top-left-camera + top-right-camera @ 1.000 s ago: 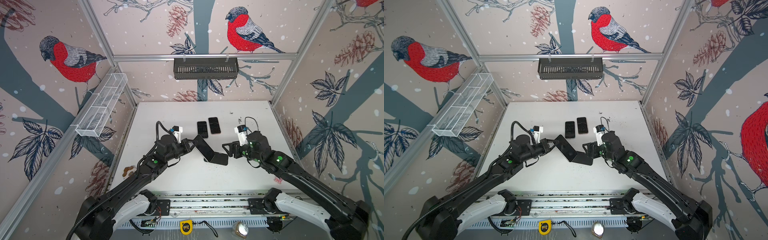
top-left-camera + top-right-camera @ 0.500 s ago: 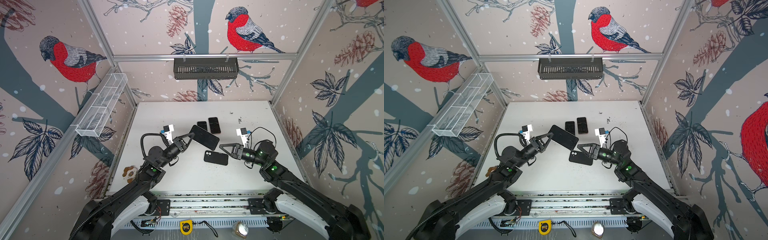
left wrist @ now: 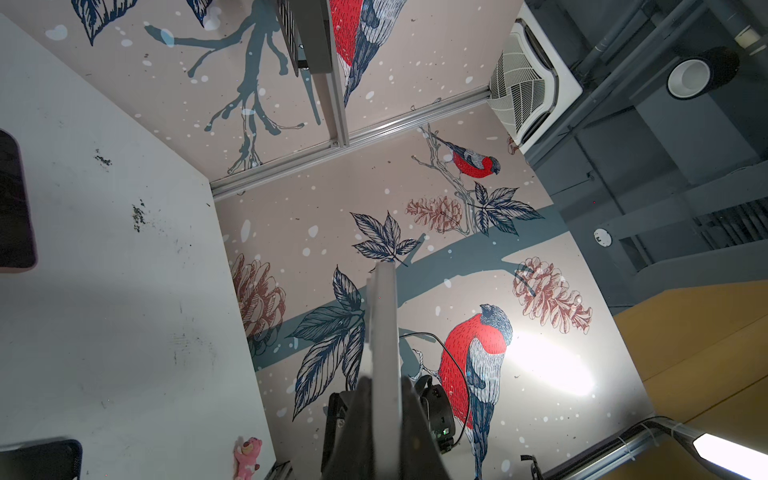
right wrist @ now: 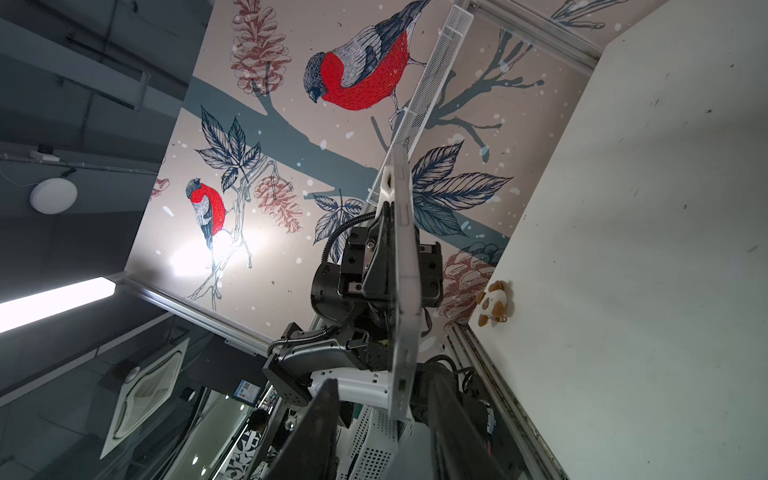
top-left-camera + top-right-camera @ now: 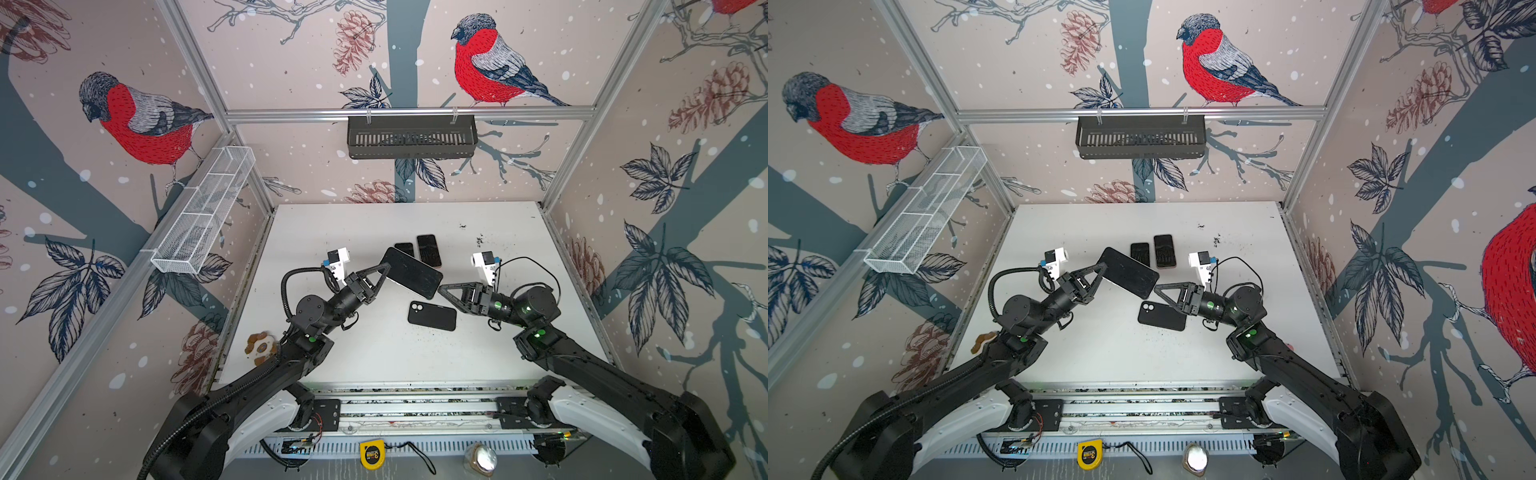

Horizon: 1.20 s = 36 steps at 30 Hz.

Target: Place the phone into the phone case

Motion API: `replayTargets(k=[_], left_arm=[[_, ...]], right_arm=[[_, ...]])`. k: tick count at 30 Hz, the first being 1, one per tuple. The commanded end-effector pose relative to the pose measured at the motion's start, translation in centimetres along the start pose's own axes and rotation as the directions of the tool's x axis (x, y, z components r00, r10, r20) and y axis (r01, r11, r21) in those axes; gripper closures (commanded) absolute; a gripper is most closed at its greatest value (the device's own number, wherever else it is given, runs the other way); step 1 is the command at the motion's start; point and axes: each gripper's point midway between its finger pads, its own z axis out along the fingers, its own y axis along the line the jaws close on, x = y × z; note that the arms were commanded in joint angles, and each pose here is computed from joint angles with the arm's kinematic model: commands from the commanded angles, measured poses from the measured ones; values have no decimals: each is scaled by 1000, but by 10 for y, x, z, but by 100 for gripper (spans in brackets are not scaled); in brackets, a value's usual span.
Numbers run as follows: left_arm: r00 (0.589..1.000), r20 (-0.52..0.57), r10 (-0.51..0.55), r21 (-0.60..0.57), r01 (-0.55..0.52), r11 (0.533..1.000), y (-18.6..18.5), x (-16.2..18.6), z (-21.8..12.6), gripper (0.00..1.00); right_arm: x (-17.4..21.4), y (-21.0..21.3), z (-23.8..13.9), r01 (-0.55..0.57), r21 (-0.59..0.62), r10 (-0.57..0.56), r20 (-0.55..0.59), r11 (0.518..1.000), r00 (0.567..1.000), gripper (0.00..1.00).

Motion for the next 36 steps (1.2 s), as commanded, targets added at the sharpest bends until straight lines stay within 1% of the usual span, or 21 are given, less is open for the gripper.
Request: replayTargets(k=[1, 5, 9, 12, 14, 16, 18, 19, 20, 21, 22, 23, 24, 25, 26, 27, 28, 30, 31, 34, 36], left_arm=[[1000, 7, -5, 80, 4, 997, -18, -1, 1, 100], [1000, -4, -16, 79, 17, 997, -15, 4, 6, 100], [999, -19, -33, 85, 34, 996, -13, 9, 11, 100], [999, -26, -41, 85, 43, 995, -11, 11, 14, 100], [999, -30, -44, 81, 46, 996, -10, 12, 15, 100], [998, -32, -50, 76, 53, 996, -7, 13, 15, 100], [998, -44, -41, 65, 44, 997, -4, 16, 15, 75], [998, -60, -26, 53, 29, 998, -2, 18, 15, 67], [997, -82, -10, 13, 11, 1000, 5, 21, 17, 60], [993, -121, 19, -61, -27, 998, 16, 25, 19, 57], [984, -166, 63, -167, -91, 982, 32, 28, 22, 55], [973, -210, 97, -282, -155, 947, 50, 31, 22, 54], [954, -264, 142, -401, -243, 883, 70, 33, 18, 54], [929, -323, 181, -484, -326, 812, 84, 34, 16, 55], [907, -376, 192, -540, -382, 750, 99, 37, 13, 56], [883, -433, 183, -578, -428, 695, 115, 42, 11, 60], [862, -481, 162, -603, -459, 652, 130, 47, 9, 65], [821, -555, 130, -634, -519, 574, 157, 59, 8, 72], [801, -587, 121, -649, -554, 522, 170, 62, 6, 73], [742, -664, 87, -664, -640, 386, 203, 71, 0, 74], [716, -696, 50, -664, -668, 336, 218, 76, 1, 74]], right_arm=[[-4, 18, 2, 41, -60, -41, 4, 997, 999, 66], [-8, 18, 4, 40, -66, -39, 10, 997, 999, 69], [-10, 19, 8, 35, -78, -34, 6, 996, 999, 77], [-11, 18, 9, 38, -79, -38, 4, 996, 999, 86], [-11, 18, 8, 46, -79, -46, 7, 996, 999, 95], [-15, 14, 5, 64, -46, -62, 33, 997, 998, 97], [-24, 9, -2, 90, 12, -90, 73, 996, 993, 98], [-32, 6, -8, 108, 64, -114, 97, 992, 989, 99], [-39, 0, -15, 123, 130, -138, 116, 984, 984, 99], [-49, -7, -23, 159, 225, -192, 136, 961, 972, 99], [-58, -16, -35, 172, 340, -232, 145, 925, 962, 99], [-66, -22, -45, 182, 427, -267, 148, 886, 952, 99], [-71, -33, -58, 186, 527, -295, 130, 829, 947, 99], [-74, -43, -70, 183, 604, -309, 110, 775, 945, 99], [-78, -49, -81, 183, 657, -325, 99, 731, 941, 99], [-78, -58, -93, 170, 704, -323, 89, 690, 942, 99], [-79, -64, -102, 162, 731, -323, 84, 663, 942, 100], [-79, -70, -115, 145, 751, -316, 89, 644, 945, 99], [-78, -73, -119, 136, 753, -310, 94, 643, 946, 100], [-76, -79, -126, 117, 750, -291, 105, 652, 951, 99], [-75, -82, -128, 114, 750, -284, 102, 652, 953, 99]])
